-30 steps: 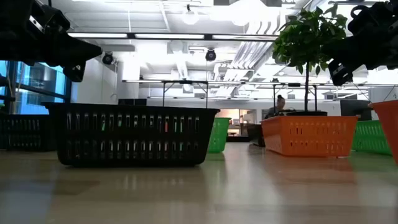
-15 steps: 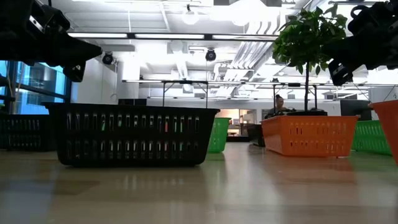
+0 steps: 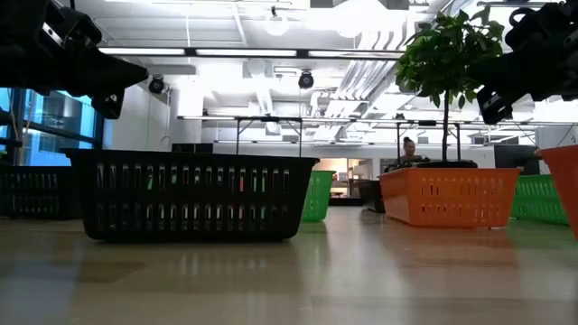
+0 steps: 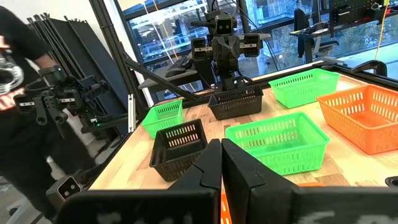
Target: Stack baskets by color
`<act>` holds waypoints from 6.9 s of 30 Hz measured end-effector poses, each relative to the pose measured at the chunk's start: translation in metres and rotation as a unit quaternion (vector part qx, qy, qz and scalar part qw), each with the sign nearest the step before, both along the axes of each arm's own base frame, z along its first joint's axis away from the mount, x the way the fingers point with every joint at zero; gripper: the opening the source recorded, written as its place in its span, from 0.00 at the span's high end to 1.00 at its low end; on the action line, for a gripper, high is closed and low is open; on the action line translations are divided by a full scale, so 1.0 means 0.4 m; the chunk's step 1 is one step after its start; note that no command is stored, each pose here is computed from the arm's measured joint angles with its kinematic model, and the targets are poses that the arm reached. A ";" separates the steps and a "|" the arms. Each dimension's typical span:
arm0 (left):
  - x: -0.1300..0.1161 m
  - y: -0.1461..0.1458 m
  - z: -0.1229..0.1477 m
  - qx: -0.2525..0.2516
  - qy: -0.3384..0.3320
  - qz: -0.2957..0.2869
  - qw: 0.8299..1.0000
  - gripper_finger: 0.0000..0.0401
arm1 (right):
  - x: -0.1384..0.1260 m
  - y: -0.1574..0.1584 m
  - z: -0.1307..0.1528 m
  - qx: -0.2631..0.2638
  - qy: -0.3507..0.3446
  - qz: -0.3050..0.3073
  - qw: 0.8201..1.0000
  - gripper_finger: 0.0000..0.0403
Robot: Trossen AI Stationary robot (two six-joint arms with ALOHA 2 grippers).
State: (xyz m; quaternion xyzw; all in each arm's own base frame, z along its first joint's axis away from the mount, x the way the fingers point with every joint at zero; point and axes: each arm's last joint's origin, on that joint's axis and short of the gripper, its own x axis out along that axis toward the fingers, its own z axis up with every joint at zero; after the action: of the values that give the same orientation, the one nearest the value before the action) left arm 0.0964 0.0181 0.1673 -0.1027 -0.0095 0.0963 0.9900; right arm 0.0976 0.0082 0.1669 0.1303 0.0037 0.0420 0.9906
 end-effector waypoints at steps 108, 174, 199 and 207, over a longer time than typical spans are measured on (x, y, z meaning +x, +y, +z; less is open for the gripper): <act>-0.015 0.003 0.186 -0.018 -0.171 0.033 0.985 1.00 | 0.114 -0.008 0.266 0.060 -0.088 -0.119 0.987 1.00; 0.042 0.010 0.432 0.055 -0.015 0.015 0.998 1.00 | 0.125 -0.019 0.399 0.201 0.130 -0.231 0.943 0.25; 0.042 0.010 0.433 0.034 -0.020 0.014 0.999 1.00 | 0.195 0.008 0.098 0.295 0.571 -0.437 0.629 0.38; 0.042 0.011 0.433 0.034 -0.020 0.022 0.999 1.00 | 0.177 0.007 0.028 0.329 0.554 -0.461 0.610 0.42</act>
State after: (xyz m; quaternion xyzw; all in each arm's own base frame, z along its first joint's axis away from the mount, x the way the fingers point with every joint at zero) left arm 0.1133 0.0225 0.3404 -0.0707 -0.0347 0.1153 0.9902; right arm 0.1684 0.0109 0.1781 0.4307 0.4769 -0.5018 0.5790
